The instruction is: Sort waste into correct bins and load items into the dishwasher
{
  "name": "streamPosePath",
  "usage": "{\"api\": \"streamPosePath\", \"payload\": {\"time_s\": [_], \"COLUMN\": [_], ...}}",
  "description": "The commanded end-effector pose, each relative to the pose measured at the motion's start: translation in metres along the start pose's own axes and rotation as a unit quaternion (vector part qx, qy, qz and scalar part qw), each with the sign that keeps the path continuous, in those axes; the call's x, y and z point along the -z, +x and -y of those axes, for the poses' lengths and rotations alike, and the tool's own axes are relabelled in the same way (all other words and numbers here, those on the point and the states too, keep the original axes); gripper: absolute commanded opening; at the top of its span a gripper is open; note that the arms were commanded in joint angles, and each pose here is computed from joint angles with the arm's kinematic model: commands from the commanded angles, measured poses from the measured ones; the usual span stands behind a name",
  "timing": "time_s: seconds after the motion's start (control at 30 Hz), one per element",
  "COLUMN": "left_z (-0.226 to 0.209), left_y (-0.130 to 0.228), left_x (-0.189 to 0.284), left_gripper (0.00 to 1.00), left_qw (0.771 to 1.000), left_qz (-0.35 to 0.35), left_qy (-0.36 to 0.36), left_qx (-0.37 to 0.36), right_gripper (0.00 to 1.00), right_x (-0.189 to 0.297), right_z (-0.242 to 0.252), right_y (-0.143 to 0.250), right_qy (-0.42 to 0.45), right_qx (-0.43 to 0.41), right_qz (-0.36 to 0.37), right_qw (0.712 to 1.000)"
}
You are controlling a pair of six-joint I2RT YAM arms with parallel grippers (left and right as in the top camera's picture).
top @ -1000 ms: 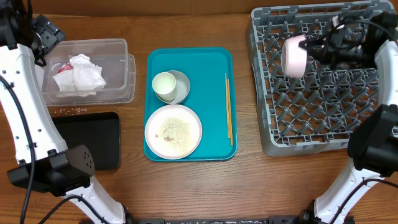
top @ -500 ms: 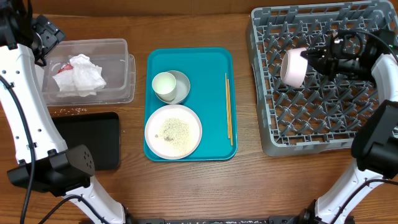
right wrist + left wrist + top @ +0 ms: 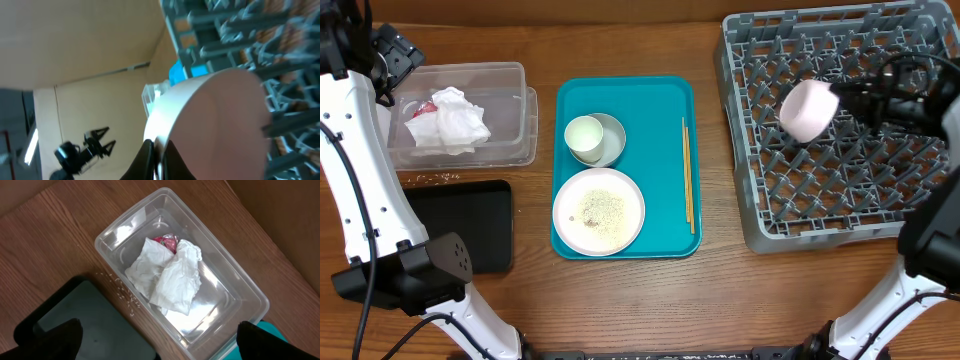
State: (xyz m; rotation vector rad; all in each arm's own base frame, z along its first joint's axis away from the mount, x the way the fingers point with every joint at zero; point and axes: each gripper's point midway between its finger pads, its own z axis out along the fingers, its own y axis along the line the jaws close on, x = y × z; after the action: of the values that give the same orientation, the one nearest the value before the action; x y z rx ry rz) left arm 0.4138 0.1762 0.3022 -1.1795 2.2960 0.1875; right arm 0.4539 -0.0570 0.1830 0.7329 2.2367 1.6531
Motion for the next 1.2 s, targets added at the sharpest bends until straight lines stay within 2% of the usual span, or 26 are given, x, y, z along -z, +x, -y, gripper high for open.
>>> {"api": "streamPosePath", "payload": {"time_s": [0.0,0.03,0.07,0.1,0.13,0.53,0.8,1.03,1.17], "left_z": [0.0,0.0,0.0,0.0,0.0,0.0,0.0,0.0,0.0], "left_y": [0.001,0.001,0.001,0.001,0.001,0.001,0.001,0.001,0.001], "left_x": [-0.003,-0.003,-0.003,-0.003,-0.003,-0.003,-0.003,-0.003,-0.003], "left_gripper": [1.0,1.0,1.0,1.0,1.0,1.0,1.0,1.0,1.0], "left_qw": [1.0,1.0,1.0,1.0,1.0,1.0,1.0,1.0,1.0], "left_qz": [-0.003,-0.003,-0.003,-0.003,-0.003,-0.003,-0.003,-0.003,-0.003], "left_qy": [-0.003,-0.003,-0.003,-0.003,-0.003,-0.003,-0.003,-0.003,-0.003], "left_qx": [-0.007,-0.007,-0.007,-0.007,-0.007,-0.007,-0.007,-0.007,-0.007], "right_gripper": [0.13,0.25,0.54,0.88,1.0,1.0,0.96,0.94,0.94], "right_x": [0.051,0.06,0.066,0.071,0.075,0.067,0.022,-0.054,-0.086], "right_z": [0.005,0.006,0.007,0.007,0.008,0.022,0.032,0.011,0.017], "right_y": [-0.032,-0.036,-0.039,-0.039,-0.039,-0.026,-0.008,0.032,0.047], "right_qy": [0.07,0.084,0.095,0.104,0.113,0.177,0.267,0.274,0.34], "right_qx": [0.03,0.031,0.03,0.026,0.02,-0.003,0.024,0.118,0.199], "right_qz": [0.081,0.094,0.103,0.108,0.111,0.096,0.051,-0.038,-0.065], "right_qw": [0.994,0.992,0.99,0.988,0.987,0.979,0.962,0.954,0.917]}}
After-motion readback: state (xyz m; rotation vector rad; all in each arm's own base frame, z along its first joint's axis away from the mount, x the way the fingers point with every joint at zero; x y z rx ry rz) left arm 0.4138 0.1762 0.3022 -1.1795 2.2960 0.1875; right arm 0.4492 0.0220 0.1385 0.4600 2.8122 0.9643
